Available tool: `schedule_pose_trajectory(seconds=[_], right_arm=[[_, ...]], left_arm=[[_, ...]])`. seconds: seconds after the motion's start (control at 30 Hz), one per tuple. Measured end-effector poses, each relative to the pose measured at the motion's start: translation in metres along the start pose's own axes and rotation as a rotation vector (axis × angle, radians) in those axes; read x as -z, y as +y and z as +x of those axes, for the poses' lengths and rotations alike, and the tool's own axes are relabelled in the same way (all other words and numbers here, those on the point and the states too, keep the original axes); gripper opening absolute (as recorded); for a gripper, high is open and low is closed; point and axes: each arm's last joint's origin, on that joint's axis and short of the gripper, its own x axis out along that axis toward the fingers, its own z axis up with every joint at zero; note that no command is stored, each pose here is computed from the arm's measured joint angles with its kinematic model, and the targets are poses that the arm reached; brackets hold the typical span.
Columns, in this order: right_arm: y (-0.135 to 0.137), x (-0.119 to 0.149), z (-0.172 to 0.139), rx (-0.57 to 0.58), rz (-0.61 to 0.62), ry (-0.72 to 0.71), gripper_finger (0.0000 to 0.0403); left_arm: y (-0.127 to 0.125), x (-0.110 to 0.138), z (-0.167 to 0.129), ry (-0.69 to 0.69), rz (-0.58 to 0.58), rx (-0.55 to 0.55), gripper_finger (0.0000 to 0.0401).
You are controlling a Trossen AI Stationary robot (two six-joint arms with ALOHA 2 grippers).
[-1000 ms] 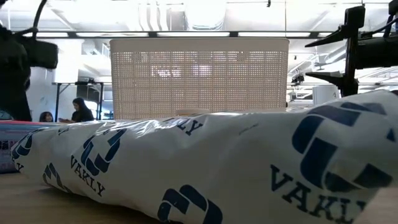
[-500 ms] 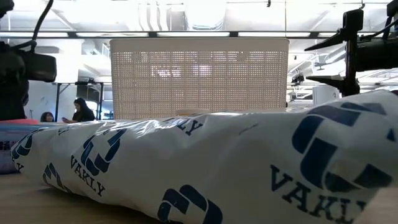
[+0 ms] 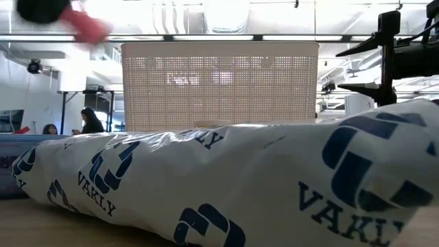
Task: Pick & place medical supplies in basket/bin
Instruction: Put the pink bandage into the white basket, then put the white medicine bottle into the white basket
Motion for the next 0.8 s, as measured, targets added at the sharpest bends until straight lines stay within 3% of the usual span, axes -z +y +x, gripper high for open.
schedule_pose_trajectory(seconds=[0.1,0.17,0.27,0.4,0.57,0.63,0.8], right_arm=[[0.0,0.0,0.0,0.0,-0.003,0.0,0.0297],[0.0,0.0,0.0,0.0,-0.018,0.0,0.0297],[0.0,0.0,0.0,0.0,-0.028,0.0,0.0297],[0.0,0.0,0.0,-0.001,-0.047,0.002,0.0297],[0.001,0.003,0.0,-0.044,-0.054,0.083,0.0297],[0.002,0.004,0.0,-0.072,-0.032,0.139,0.0297],[0.008,0.003,-0.002,-0.125,-0.02,0.212,0.0297]], left_arm=[[-0.013,-0.045,-0.023,-0.239,0.074,0.009,0.001],[-0.02,-0.068,-0.024,-0.301,0.19,-0.045,0.0009],[-0.018,-0.094,0.0,-0.267,0.268,-0.137,0.0012],[0.01,-0.113,0.054,-0.136,0.24,-0.255,0.0045],[0.032,-0.135,0.096,-0.096,0.155,-0.097,0.0124],[0.033,-0.135,0.105,-0.06,0.154,-0.087,0.0159],[0.024,-0.142,0.093,-0.056,0.165,-0.025,0.0223]])
